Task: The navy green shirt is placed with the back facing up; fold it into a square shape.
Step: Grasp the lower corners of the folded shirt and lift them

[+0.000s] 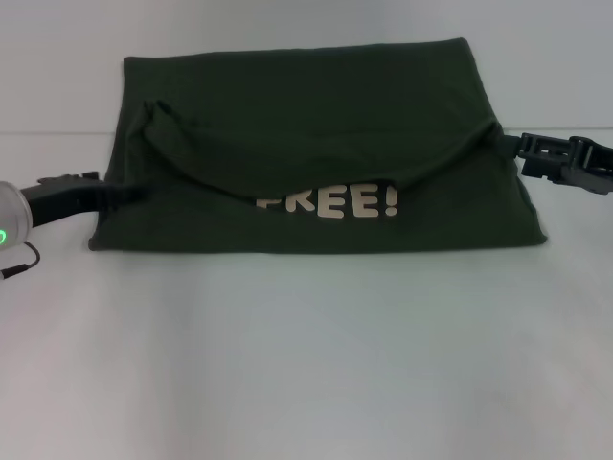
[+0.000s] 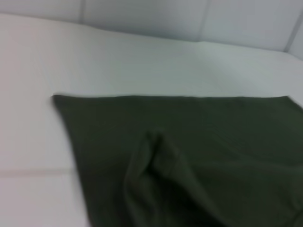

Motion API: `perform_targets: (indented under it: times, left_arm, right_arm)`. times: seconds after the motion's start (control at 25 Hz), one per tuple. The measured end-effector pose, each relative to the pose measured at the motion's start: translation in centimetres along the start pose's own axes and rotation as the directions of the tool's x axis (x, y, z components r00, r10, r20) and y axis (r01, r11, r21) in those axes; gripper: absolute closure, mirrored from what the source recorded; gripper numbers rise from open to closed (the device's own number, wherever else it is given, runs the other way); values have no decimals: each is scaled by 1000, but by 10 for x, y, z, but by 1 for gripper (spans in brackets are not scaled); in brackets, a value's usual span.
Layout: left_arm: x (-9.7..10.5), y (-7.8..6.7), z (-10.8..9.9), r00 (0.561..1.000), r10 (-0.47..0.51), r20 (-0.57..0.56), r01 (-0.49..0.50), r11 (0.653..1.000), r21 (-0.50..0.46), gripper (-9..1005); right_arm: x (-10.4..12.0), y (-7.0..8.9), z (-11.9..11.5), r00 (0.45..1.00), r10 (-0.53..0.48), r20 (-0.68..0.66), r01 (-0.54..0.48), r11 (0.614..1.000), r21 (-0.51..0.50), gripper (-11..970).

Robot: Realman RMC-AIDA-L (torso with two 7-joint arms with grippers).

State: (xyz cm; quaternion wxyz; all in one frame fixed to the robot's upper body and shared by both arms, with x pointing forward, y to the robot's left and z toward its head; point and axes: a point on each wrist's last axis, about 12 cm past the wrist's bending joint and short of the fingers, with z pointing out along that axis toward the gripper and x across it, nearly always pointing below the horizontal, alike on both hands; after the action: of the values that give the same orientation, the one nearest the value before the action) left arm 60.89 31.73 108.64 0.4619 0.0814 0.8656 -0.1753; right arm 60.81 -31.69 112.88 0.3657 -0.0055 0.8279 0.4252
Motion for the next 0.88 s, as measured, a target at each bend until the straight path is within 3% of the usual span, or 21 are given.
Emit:
perform_targets:
  times: [0.12,0.24,0.4,0.88]
  left_arm:
    - [3,5,3,995,-92,-41,92,996,-13,60]
    - [8,12,5,964,-248,-96,247,969,-18,62]
    - [11,14,1,928,-352,-121,354,935,-7,65]
    - [12,13,6,907,-403,-120,402,915,-30,74]
  right_arm:
    - [1,-1,-1,1000,9,4,-9,1000,-4,89]
    - [1,-1,-1,1000,15,5,-15,1000,-7,90]
    - [1,0,0,1000,14,6,-14,1000,-9,90]
    - [0,-1,0,1000,18,14,-18,1000,-7,91]
